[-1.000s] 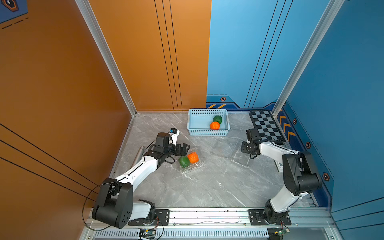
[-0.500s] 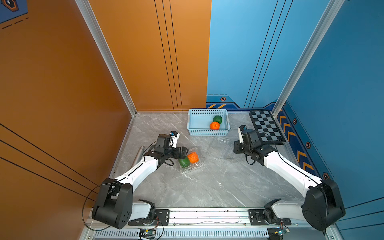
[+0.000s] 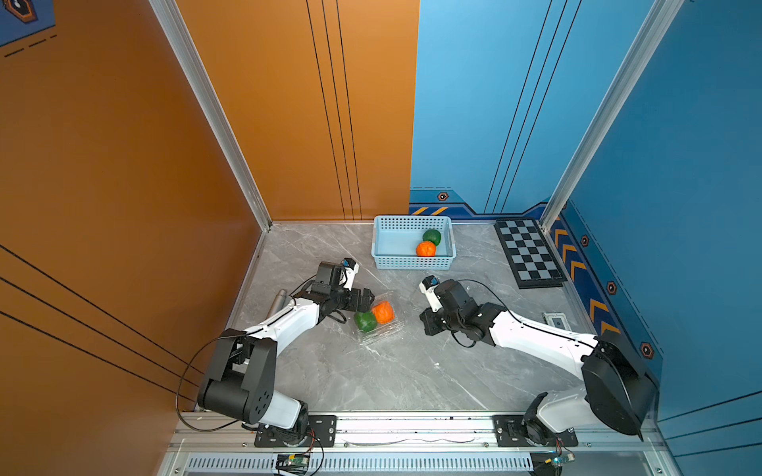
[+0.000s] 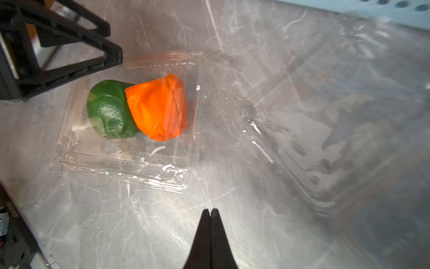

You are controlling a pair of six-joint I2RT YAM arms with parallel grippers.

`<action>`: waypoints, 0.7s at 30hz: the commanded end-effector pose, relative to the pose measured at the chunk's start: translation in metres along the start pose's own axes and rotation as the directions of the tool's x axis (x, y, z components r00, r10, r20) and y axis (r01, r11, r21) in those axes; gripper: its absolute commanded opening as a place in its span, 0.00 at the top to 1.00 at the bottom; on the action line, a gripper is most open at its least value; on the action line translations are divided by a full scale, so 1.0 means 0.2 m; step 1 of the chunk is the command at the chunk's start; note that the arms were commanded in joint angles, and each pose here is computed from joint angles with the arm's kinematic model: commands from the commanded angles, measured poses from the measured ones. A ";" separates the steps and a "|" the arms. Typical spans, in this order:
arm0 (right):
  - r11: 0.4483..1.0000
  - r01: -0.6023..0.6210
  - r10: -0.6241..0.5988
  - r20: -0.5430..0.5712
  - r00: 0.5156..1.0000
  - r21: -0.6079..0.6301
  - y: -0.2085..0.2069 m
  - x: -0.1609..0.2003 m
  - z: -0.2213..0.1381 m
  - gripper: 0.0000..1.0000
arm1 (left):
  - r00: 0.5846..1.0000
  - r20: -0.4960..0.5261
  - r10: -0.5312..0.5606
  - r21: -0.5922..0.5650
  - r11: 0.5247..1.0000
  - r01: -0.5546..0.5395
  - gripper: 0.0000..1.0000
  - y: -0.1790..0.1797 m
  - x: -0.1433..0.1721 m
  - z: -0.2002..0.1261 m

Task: Take oranges out of containers
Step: Adjust the packing box at the center of the board.

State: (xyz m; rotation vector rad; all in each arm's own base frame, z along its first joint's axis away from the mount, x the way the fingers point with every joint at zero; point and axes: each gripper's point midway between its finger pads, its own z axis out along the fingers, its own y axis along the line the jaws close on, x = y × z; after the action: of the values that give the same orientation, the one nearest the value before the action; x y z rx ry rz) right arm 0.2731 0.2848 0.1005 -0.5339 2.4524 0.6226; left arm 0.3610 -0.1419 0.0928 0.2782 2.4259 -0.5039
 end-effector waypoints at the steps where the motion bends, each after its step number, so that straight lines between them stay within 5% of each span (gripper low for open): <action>1: 0.995 -0.019 0.020 0.010 1.000 -0.098 0.12 -0.03 0.07 1.00 | 1.000 0.005 0.019 0.025 1.000 -0.019 0.02 -0.01 -0.04 0.02; 21: 0.966 -0.148 0.164 0.061 0.985 -0.210 0.02 -0.30 0.34 1.00 | 0.996 -0.086 0.021 0.087 0.996 -0.014 0.02 -0.22 0.17 0.03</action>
State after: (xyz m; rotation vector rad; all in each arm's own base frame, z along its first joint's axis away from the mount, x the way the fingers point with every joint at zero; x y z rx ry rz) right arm 0.3294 0.3320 0.0730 -0.4188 2.4409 0.8709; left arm 0.3375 -0.1814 0.0798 0.3838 2.4648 -0.5935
